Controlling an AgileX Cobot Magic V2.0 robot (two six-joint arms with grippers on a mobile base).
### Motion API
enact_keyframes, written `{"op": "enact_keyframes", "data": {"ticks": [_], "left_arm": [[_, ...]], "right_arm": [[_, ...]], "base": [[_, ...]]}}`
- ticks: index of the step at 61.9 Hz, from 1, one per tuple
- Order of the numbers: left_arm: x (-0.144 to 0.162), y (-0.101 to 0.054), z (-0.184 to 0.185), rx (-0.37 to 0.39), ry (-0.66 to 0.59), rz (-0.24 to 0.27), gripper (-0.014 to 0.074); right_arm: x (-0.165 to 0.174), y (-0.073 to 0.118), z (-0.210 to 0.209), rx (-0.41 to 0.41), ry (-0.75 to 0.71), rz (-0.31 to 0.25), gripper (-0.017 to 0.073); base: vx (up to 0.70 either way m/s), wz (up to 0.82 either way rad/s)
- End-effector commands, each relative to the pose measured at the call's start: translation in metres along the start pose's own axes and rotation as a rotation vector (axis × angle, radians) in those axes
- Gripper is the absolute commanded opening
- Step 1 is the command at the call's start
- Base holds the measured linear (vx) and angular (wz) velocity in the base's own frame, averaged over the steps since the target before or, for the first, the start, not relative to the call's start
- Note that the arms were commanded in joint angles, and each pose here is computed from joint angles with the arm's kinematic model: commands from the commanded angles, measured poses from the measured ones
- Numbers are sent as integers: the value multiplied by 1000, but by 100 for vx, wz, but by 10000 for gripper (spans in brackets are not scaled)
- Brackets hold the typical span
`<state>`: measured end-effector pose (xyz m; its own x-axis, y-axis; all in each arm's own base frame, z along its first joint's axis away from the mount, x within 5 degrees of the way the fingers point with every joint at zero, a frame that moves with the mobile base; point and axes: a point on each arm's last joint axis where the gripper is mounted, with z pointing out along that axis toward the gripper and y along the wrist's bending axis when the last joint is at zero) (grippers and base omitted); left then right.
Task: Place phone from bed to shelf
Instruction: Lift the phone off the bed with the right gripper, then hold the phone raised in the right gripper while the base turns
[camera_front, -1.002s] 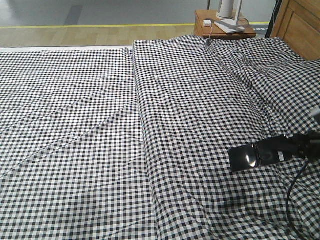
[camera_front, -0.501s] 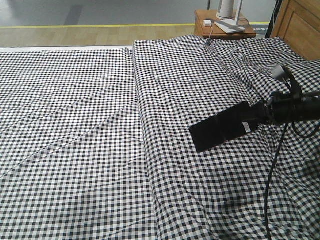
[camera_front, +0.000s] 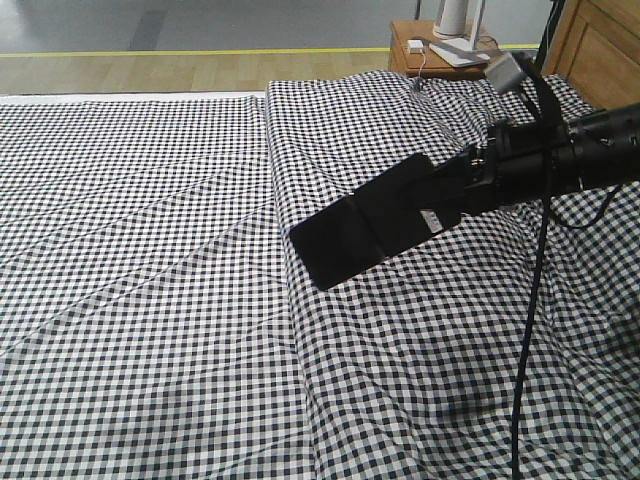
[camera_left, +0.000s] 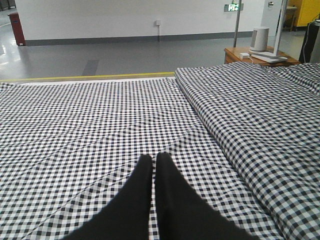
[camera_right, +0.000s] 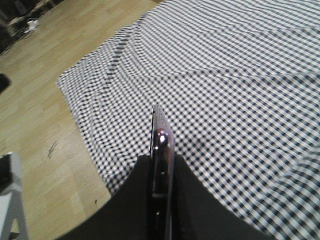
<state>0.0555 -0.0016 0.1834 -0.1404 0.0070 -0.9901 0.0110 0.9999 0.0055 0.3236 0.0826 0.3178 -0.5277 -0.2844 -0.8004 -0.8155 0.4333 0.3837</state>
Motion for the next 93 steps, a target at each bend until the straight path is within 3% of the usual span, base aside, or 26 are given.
{"op": "enact_keyframes", "data": {"ticks": [1,17,30,45,93], "left_arm": [[-7,1,-1,-7,-81,-9,1],[-7,1,-1,-7,-81,-9,1],[-7,1,-1,-7,-81,-9,1],[-7,1,-1,-7,-81,-9,1],[-7,1,-1,-7,-81,-9,1]], "right_arm": [[-21,43,-8,-120,-58,-60,-4],[-30,92,4,-213,-35,-119,-4],[-31,117,16,-279,-1,-125,-4],[-30,144,28,-355,30,-172,-4],[-30,149,31,-371,37,-180,-4]], "base": [[0,0],[0,0],[0,0],[0,0],[0,0]]}}
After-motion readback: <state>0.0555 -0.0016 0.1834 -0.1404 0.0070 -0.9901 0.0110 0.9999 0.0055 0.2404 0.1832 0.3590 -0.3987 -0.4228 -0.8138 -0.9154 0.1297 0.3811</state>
